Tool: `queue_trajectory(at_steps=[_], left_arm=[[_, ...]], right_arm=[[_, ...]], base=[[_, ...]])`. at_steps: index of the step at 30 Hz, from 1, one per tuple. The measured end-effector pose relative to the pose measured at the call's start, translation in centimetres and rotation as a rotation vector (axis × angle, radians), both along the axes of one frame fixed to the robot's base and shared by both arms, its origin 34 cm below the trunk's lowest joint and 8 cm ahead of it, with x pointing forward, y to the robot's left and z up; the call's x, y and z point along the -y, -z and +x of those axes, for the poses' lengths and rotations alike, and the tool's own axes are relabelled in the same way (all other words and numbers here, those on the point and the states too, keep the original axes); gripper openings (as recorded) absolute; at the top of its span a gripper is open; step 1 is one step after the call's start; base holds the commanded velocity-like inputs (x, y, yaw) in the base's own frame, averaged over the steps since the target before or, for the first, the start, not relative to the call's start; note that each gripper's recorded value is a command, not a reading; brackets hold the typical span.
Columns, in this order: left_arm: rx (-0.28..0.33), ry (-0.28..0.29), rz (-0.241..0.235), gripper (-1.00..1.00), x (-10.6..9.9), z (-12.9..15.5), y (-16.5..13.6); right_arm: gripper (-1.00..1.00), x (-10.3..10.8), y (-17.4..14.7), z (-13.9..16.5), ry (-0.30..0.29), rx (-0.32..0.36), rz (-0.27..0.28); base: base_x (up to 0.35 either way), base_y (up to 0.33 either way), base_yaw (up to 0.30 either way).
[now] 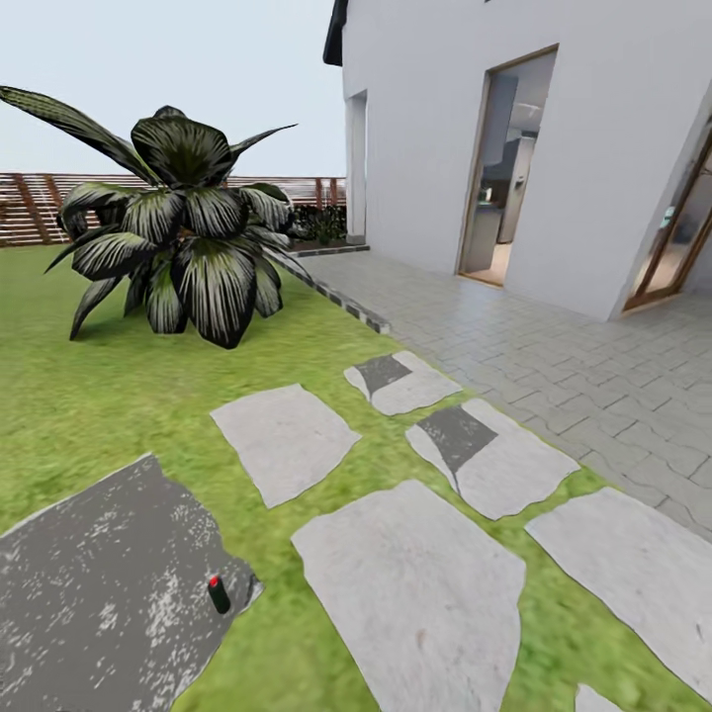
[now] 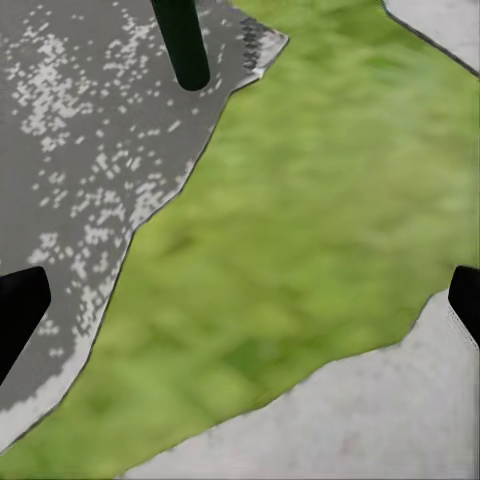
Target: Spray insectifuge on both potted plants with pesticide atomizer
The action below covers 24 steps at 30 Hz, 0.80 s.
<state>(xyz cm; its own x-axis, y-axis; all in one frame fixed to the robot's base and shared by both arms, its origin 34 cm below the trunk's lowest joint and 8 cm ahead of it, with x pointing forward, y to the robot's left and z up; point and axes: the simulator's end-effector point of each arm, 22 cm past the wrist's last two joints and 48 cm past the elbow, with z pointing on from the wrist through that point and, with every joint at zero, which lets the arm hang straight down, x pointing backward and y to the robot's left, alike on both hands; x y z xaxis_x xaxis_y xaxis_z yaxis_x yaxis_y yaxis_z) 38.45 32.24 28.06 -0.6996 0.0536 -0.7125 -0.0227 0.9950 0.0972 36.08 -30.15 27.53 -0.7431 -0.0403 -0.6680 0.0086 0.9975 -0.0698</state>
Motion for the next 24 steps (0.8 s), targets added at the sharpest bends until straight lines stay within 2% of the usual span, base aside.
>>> queue_trajectory(at_steps=[24], left_arm=[[0.0,0.0,0.0,1.0,0.01,0.0,0.0]], right_arm=[[1.0,-0.01,-0.01,0.02,0.001,0.0,0.001]], base=[[0.206,-0.224,0.277]])
